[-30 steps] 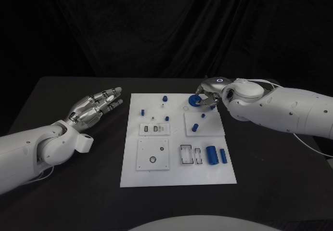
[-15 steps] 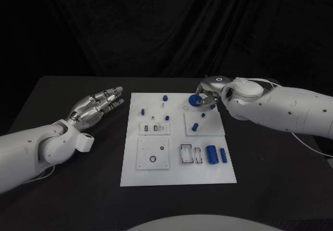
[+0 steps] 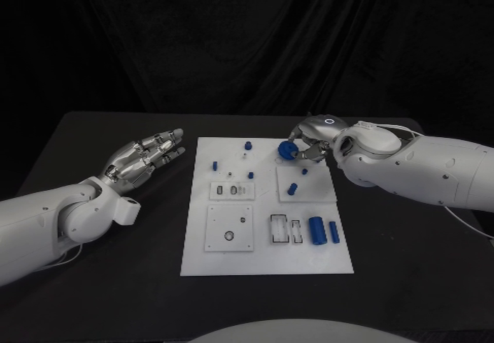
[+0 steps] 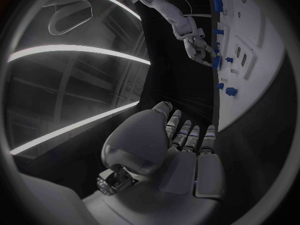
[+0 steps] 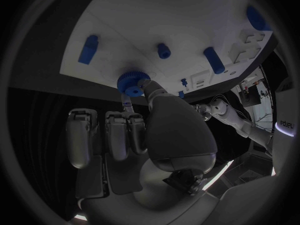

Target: Assemble the parts on the task board

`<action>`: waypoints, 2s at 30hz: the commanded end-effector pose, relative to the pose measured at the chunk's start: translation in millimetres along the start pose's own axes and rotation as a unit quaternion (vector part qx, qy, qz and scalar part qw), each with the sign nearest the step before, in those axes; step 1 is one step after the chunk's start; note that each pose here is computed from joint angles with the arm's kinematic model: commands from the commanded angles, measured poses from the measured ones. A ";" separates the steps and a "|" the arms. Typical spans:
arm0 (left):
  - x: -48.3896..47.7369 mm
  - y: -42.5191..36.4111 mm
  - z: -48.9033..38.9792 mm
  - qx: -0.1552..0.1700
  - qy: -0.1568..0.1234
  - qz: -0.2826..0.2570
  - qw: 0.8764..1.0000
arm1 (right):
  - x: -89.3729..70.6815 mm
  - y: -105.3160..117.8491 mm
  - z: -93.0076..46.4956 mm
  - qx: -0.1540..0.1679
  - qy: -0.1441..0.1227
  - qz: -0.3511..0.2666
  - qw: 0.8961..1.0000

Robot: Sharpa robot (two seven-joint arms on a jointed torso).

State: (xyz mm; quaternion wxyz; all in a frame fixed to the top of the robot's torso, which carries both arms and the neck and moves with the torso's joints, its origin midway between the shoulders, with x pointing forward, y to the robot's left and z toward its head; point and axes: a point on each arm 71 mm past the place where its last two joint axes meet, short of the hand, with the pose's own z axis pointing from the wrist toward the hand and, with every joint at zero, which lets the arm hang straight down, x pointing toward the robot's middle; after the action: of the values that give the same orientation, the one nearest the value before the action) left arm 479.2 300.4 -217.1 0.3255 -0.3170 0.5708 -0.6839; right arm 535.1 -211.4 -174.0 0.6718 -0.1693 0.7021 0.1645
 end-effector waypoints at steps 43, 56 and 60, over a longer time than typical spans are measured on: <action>4.0 -6.5 1.3 0.055 0.009 -0.009 0.998 | 0.9 93.2 52.0 -0.074 0.031 -0.008 0.997; 5.9 -5.6 4.0 0.056 0.011 -0.010 0.998 | 3.5 95.0 54.0 -0.065 0.034 -0.008 0.997; 5.6 -5.4 4.2 0.055 0.011 -0.010 0.998 | 3.6 93.7 53.8 -0.063 0.033 -0.008 0.997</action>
State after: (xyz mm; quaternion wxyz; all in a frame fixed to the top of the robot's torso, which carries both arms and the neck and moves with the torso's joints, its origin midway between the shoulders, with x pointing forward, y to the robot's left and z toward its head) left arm 479.9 294.5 -218.2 0.3165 -0.3142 0.5717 -0.6886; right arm 539.3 -100.2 -173.8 0.6443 -0.2265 0.6986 0.2132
